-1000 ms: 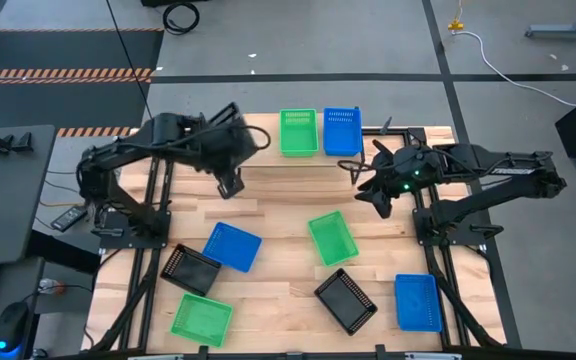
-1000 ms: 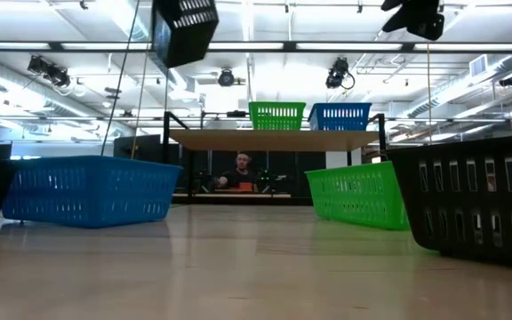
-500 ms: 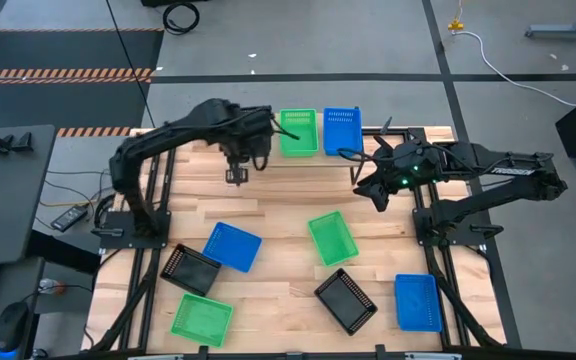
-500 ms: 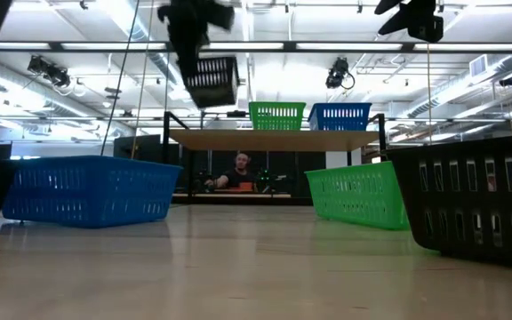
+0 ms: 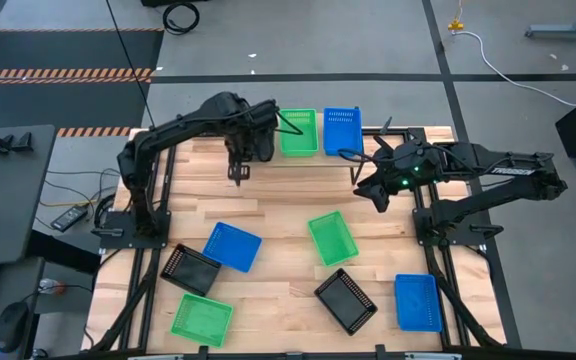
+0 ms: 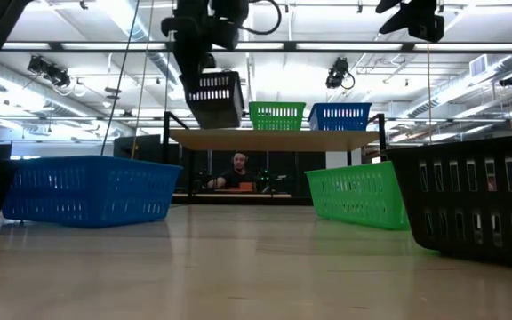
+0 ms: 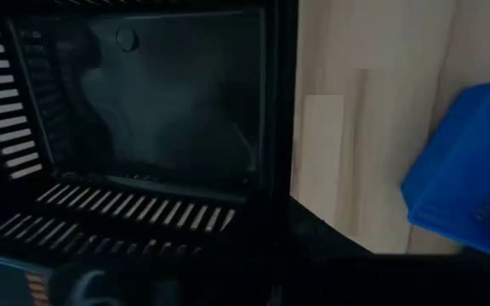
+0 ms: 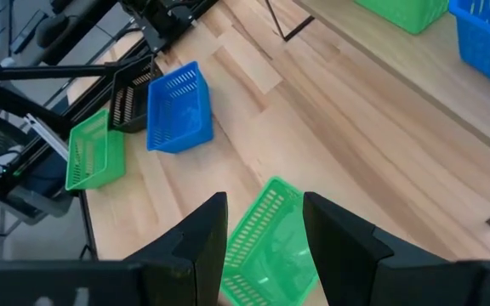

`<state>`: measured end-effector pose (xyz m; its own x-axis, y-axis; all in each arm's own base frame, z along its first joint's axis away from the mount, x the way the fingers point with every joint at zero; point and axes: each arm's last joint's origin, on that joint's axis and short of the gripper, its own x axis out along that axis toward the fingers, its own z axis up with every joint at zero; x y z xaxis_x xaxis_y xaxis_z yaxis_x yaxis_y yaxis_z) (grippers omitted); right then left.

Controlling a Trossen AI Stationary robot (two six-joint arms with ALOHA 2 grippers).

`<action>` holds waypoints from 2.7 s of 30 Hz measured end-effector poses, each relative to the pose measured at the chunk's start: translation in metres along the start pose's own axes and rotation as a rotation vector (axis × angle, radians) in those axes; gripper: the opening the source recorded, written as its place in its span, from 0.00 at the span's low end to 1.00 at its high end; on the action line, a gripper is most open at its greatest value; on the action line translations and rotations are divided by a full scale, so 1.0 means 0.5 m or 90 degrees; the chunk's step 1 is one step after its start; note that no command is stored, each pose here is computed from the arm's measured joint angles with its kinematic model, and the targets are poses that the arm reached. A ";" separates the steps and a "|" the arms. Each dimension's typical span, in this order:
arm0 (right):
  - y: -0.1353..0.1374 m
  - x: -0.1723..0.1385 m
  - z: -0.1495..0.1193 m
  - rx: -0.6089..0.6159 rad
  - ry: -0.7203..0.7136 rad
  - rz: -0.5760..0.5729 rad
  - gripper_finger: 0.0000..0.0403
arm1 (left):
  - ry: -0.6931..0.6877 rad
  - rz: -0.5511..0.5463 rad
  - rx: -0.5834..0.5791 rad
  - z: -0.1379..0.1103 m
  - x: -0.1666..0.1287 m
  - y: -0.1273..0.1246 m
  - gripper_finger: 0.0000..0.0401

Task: Stack baskets on shelf by color
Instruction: Put the top black basket on the shelf

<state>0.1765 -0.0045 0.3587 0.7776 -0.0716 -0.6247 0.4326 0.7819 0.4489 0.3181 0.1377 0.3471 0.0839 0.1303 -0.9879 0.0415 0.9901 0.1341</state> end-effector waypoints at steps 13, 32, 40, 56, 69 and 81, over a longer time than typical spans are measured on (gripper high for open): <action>0.000 -0.001 0.000 -0.008 0.000 0.001 0.40 | 0.060 0.010 -0.014 -0.004 0.064 -0.005 0.02; 0.000 -0.001 0.000 0.027 0.003 0.005 0.40 | 0.022 0.069 -0.071 -0.001 0.070 0.032 0.10; 0.000 -0.001 0.000 0.028 0.003 0.005 0.40 | 0.023 0.055 -0.115 -0.008 0.071 0.039 0.05; 0.001 -0.001 -0.001 0.032 0.010 0.014 0.40 | 0.025 0.044 -0.087 -0.004 0.070 0.027 0.08; 0.001 -0.001 -0.001 0.035 0.010 0.014 0.40 | 0.050 0.092 -0.036 -0.006 0.069 0.032 0.21; 0.001 -0.001 -0.001 0.036 0.010 0.014 0.40 | 0.041 0.100 -0.003 -0.002 0.069 0.034 0.26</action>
<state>0.1762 -0.0037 0.3590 0.7802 -0.0440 -0.6240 0.4405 0.7469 0.4981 0.3205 0.1593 0.3151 0.0243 0.2864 -0.9578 0.0290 0.9575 0.2870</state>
